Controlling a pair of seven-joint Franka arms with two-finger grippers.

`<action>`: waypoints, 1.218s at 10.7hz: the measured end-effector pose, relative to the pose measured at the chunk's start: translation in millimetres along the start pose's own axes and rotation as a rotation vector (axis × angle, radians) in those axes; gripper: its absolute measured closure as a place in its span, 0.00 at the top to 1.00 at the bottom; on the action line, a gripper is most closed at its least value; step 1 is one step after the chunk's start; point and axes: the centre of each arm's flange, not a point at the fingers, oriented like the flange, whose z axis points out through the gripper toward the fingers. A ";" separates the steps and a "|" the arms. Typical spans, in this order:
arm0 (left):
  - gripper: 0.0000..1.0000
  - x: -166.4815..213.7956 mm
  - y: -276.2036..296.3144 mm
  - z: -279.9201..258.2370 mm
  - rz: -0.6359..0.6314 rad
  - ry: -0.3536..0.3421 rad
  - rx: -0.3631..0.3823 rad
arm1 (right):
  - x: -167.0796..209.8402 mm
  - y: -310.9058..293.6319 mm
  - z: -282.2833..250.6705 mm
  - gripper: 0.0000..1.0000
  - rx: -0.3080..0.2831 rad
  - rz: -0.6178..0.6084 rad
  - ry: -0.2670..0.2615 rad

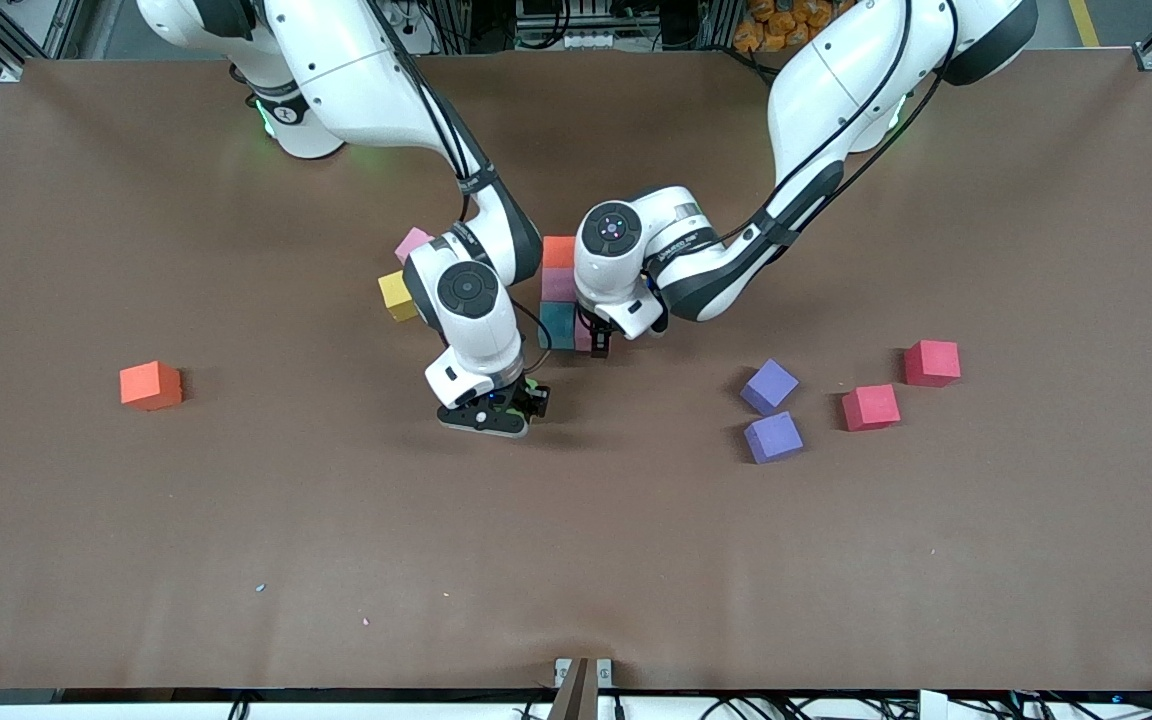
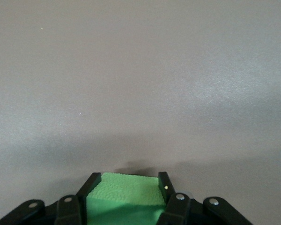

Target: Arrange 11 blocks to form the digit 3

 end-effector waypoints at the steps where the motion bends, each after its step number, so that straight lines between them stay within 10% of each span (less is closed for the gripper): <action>1: 1.00 0.4 2.3 -3.6 -0.003 -0.001 -0.005 | 0.0 -0.1 -0.1 0.56 0.000 0.000 0.000; 7: 1.00 18.9 22.5 -82.2 -0.031 0.050 -0.066 | -5.6 -6.7 -2.0 0.56 -0.013 -0.025 -0.014; 13: 1.00 179.4 119.4 -90.5 0.125 0.091 -0.026 | -19.4 -37.9 -23.4 0.56 -0.028 -0.031 -0.062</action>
